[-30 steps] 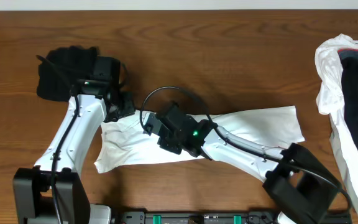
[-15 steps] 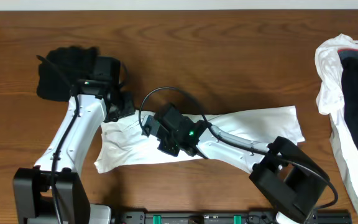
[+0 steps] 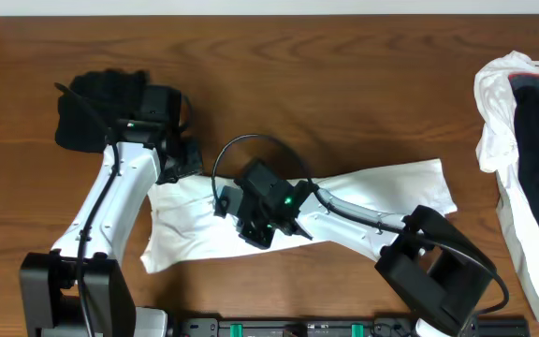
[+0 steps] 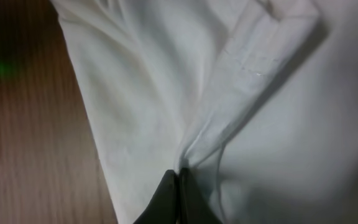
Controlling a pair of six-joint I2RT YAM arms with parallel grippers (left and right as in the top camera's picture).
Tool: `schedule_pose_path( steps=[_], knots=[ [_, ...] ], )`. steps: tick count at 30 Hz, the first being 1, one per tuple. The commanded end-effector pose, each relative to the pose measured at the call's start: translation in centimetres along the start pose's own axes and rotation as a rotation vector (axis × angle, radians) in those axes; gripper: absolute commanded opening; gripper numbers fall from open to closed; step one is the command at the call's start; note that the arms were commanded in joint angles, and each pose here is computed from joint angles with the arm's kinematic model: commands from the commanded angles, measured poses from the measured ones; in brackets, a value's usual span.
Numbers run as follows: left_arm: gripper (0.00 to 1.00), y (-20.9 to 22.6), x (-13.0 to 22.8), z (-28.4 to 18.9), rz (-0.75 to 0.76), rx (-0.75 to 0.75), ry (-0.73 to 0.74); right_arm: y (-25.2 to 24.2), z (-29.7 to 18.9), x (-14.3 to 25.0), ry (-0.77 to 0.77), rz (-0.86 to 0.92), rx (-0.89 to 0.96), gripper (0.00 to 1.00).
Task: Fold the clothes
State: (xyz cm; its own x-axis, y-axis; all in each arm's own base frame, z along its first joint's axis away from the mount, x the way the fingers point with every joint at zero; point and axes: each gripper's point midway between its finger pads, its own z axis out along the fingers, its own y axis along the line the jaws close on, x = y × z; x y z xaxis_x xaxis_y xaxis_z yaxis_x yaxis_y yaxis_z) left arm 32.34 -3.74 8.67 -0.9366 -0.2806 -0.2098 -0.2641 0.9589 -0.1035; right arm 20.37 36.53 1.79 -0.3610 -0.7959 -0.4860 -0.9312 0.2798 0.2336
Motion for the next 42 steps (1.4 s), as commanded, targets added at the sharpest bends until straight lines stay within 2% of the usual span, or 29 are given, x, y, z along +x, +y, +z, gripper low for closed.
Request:
schedule_pose_path(
  steps=[1, 14, 16, 18, 21, 24, 33, 42],
  knots=[
    [0.45, 0.4, 0.4, 0.5, -0.010, -0.013, 0.017, 0.6, 0.0, 0.0, -0.002, 0.034, -0.047, 0.01],
    [0.45, 0.8, 0.2, 0.5, -0.010, -0.037, 0.007, 0.6, 0.0, 0.0, -0.003, 0.068, -0.047, 0.03],
    [0.45, 0.8, 0.3, 0.5, -0.010, -0.037, 0.007, 0.6, 0.0, 0.0, -0.003, 0.072, -0.047, 0.09],
    [0.45, 0.8, 0.3, 0.5, -0.010, -0.037, 0.007, 0.7, 0.0, -0.1, -0.005, 0.079, -0.051, 0.22],
    [0.45, 0.8, 0.3, 0.5, -0.010, -0.037, 0.007, 1.2, 0.0, -0.2, -0.010, 0.090, -0.085, 0.34],
    [0.45, 0.8, 0.3, 0.5, -0.010, -0.038, 0.008, 1.3, -0.1, -0.3, -0.012, 0.105, -0.091, 0.43],
    [0.45, 0.8, 0.3, 0.5, -0.010, -0.038, 0.008, -0.7, -2.1, -4.2, -0.122, 0.076, -0.013, 0.46],
    [0.45, 0.8, 0.3, 0.5, -0.010, -0.038, 0.008, -1.6, -1.8, -4.9, -0.144, 0.055, 0.050, 0.42]
  ],
)
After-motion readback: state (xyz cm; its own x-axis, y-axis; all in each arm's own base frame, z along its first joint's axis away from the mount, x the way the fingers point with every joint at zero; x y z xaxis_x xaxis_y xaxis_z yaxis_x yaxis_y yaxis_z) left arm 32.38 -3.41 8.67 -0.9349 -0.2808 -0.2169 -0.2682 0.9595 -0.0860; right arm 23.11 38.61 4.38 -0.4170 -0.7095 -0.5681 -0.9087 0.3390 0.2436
